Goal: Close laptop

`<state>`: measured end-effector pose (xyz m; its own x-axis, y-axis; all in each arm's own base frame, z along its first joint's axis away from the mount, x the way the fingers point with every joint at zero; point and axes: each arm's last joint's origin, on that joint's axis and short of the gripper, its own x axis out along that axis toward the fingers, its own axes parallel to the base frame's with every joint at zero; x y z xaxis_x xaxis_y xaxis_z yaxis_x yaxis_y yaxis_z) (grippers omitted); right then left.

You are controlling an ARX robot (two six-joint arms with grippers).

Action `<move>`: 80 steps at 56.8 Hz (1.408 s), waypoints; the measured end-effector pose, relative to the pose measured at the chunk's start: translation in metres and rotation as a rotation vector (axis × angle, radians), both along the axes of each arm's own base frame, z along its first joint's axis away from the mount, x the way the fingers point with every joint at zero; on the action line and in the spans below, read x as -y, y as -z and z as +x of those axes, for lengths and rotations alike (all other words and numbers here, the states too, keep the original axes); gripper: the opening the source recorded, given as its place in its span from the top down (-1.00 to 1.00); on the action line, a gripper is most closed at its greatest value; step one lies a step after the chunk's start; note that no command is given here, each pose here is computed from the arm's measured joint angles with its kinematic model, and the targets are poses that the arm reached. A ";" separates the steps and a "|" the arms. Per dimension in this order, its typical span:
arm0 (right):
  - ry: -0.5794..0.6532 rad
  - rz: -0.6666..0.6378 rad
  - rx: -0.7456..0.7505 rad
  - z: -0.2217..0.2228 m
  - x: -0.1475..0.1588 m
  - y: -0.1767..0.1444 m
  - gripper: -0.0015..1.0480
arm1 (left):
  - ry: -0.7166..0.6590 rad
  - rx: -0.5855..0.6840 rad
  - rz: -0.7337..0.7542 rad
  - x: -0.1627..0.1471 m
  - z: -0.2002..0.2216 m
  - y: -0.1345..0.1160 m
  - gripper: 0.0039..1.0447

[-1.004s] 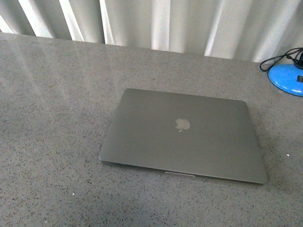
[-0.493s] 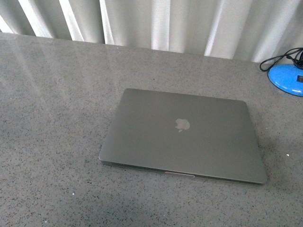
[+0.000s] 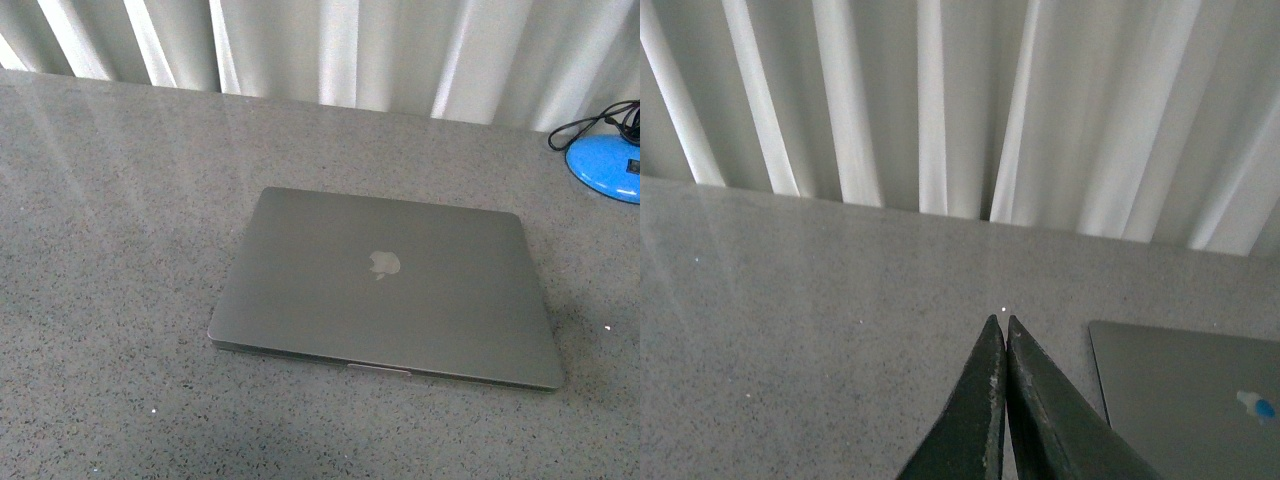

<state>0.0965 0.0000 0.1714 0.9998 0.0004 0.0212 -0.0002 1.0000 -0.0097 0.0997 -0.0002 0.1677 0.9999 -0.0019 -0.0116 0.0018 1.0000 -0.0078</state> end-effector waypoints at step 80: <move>-0.001 0.003 0.000 0.000 0.000 0.000 -0.81 | 0.000 0.027 0.002 0.000 -0.003 -0.002 -0.87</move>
